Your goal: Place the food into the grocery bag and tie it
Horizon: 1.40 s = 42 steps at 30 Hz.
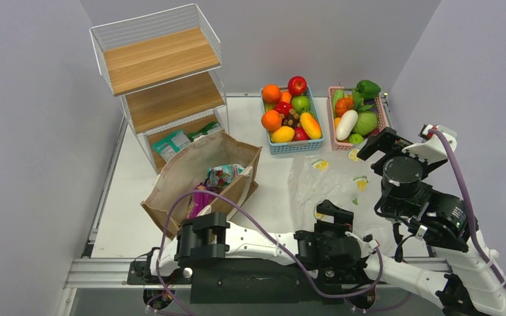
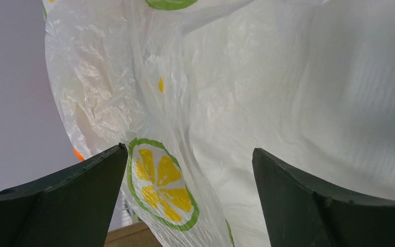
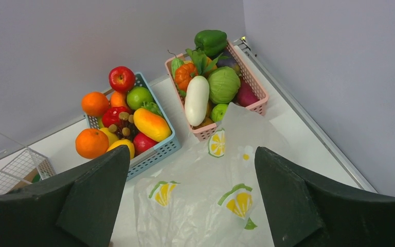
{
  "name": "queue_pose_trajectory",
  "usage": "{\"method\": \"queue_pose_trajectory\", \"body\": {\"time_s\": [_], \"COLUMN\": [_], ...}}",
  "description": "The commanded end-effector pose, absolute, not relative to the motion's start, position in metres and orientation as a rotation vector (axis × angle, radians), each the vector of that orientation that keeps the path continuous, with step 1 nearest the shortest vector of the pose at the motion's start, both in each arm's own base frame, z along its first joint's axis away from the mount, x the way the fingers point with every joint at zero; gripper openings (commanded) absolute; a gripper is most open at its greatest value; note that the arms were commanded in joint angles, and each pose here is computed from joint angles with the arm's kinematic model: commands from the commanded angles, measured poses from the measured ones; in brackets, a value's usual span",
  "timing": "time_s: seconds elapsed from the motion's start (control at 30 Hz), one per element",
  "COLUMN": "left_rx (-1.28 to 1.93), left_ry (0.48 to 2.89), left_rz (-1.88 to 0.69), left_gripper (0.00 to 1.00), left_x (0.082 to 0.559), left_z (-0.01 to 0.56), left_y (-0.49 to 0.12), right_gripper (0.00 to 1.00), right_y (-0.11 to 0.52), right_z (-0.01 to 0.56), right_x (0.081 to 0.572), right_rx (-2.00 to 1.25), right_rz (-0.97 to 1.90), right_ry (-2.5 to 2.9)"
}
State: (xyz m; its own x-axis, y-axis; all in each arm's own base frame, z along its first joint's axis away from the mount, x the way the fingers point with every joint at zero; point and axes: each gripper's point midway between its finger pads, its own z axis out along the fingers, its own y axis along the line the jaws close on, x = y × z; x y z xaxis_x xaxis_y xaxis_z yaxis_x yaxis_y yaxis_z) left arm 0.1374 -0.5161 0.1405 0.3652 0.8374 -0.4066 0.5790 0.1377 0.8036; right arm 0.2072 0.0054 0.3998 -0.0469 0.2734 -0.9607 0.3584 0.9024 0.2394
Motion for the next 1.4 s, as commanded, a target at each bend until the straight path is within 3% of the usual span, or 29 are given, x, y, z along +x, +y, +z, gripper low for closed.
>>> {"method": "queue_pose_trajectory", "body": {"time_s": [0.0, 0.27, 0.37, 0.4, 0.53, 1.07, 1.37], "left_rx": [1.372, 1.258, 1.269, 1.278, 1.292, 1.041, 0.686], "left_ry": [1.272, 1.299, 1.310, 1.321, 1.404, 2.003, 2.275], "left_rz": [0.452, 0.480, 0.484, 0.485, 0.411, -0.298, -0.696], "left_gripper": [0.87, 0.32, 0.05, 0.01, 0.00, 0.00, 0.00], "left_x": [0.155, 0.176, 0.179, 0.180, 0.180, 0.172, 0.169], "left_z": [0.174, 0.190, 0.195, 0.196, 0.204, 0.290, 0.334], "left_y": [-0.520, -0.514, -0.510, -0.506, -0.498, -0.461, -0.429], "right_gripper": [0.87, 0.87, 0.87, 0.87, 0.87, 0.87, 0.87], "right_y": [0.006, 0.009, 0.010, 0.010, 0.011, 0.022, 0.033], "right_z": [0.408, 0.406, 0.407, 0.407, 0.411, 0.432, 0.448], "right_x": [0.207, 0.209, 0.210, 0.211, 0.212, 0.222, 0.236], "right_rx": [0.496, 0.484, 0.478, 0.477, 0.471, 0.427, 0.403], "right_rz": [-0.035, -0.030, -0.032, -0.035, -0.032, -0.028, -0.027], "right_ry": [1.619, 1.623, 1.623, 1.622, 1.618, 1.612, 1.611]}}
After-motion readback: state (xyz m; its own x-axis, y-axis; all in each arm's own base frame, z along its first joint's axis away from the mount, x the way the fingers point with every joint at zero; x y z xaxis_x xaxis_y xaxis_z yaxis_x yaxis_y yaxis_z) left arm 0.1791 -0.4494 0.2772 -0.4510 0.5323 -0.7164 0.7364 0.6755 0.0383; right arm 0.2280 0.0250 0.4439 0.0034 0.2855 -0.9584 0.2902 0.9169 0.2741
